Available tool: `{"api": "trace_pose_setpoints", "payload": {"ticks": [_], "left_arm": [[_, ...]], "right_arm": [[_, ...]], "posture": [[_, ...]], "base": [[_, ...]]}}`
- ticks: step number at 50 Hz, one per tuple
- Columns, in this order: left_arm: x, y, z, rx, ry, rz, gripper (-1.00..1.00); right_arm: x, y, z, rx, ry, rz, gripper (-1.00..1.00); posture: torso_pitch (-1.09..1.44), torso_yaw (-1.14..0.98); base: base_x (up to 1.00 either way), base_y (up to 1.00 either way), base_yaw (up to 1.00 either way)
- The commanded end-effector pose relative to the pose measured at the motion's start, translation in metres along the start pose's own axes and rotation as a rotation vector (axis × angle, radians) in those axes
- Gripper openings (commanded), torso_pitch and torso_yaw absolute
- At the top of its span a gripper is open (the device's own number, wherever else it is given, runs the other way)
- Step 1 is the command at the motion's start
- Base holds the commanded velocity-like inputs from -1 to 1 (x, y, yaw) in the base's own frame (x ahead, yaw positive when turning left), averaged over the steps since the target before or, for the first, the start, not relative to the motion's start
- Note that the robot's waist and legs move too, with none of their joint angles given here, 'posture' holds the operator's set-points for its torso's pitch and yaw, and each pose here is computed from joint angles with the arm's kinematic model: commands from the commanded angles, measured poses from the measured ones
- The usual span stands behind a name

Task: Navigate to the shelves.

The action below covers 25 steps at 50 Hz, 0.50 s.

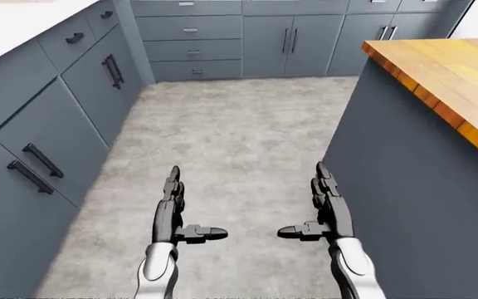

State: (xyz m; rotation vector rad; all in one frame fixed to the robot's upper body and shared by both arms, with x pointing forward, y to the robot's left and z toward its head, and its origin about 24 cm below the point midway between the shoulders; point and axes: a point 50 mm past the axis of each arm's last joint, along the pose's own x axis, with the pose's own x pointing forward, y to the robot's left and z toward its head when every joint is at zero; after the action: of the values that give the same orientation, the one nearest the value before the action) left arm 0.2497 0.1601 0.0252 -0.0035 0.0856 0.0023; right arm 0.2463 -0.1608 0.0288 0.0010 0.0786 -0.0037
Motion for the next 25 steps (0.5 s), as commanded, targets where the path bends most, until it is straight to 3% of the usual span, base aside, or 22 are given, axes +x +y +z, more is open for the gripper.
{"api": "trace_pose_setpoints", "payload": {"ticks": [1, 25], "left_arm": [[0.0028, -0.0002, 0.0164, 0.004, -0.086, -0.002, 1.0], [0.0028, -0.0002, 0.0164, 0.004, -0.086, -0.002, 1.0]], "right_arm": [[0.0035, 0.0018, 0.0192, -0.004, -0.1, 0.01, 1.0], [0.0018, 0.0014, 0.0201, -0.005, -0.099, 0.005, 1.0]], "posture": [[0.0, 0.0], [0.0, 0.0]], "base": [[0.0, 0.0, 0.0], [0.01, 0.0, 0.0]]}}
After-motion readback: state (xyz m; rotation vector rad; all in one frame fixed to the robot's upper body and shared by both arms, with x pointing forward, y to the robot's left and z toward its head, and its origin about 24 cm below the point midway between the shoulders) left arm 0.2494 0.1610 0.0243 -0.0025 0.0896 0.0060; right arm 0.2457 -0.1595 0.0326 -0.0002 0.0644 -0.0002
